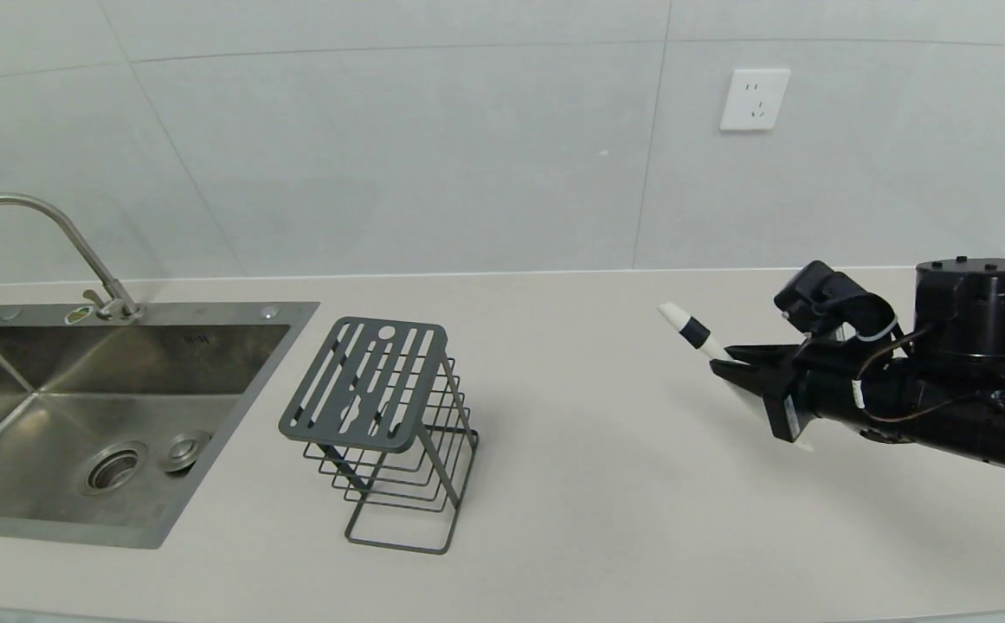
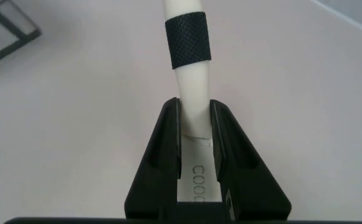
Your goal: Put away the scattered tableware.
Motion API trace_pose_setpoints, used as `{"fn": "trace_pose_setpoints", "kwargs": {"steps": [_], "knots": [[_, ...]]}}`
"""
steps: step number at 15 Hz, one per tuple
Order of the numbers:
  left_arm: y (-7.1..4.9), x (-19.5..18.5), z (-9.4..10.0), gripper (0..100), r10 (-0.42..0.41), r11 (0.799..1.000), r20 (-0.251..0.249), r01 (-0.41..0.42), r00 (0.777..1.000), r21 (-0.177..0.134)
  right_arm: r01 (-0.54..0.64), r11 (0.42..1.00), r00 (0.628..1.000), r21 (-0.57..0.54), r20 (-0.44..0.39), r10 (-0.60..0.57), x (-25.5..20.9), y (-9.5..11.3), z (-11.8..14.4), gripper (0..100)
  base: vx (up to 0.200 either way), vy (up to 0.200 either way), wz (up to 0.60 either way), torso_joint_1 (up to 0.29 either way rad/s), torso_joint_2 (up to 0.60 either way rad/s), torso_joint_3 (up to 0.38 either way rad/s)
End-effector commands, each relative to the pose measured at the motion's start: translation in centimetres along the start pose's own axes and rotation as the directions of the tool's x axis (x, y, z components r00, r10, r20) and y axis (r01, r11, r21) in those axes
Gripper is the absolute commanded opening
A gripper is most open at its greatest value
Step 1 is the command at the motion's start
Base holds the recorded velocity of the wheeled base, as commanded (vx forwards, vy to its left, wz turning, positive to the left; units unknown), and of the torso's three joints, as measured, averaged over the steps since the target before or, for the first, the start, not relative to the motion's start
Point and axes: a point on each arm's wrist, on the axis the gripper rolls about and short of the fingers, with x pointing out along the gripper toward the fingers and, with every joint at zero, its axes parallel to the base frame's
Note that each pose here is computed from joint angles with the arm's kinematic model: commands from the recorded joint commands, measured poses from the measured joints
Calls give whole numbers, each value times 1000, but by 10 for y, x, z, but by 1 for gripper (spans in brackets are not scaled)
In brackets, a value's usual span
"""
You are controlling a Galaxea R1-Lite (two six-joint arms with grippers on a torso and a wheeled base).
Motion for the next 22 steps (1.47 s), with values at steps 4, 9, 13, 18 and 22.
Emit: {"fn": "trace_pose_setpoints", "kwargs": {"steps": [4,9,13,18,22], "knots": [[35,98,64,100,-224,959,-10,222,975,176,-73,995,989,-69,121,81,0,26,23,0,0,0,0,0,0,0],[38,149,21,100,-509,847,-147,524,848,94,-80,994,984,-81,150,91,0,34,17,0,0,0,0,0,0,0],[29,173,-2,100,-603,789,-193,615,774,-2,-81,992,974,-96,202,99,-6,32,25,0,0,0,0,0,0,0],[18,188,-16,100,-672,734,-211,676,710,-66,-94,989,978,-112,175,113,-49,44,5,0,0,0,0,0,0,0],[2,219,-30,100,-731,678,-148,733,666,-55,-63,990,967,-127,237,92,-60,40,19,0,0,0,0,0,0,0]]}}
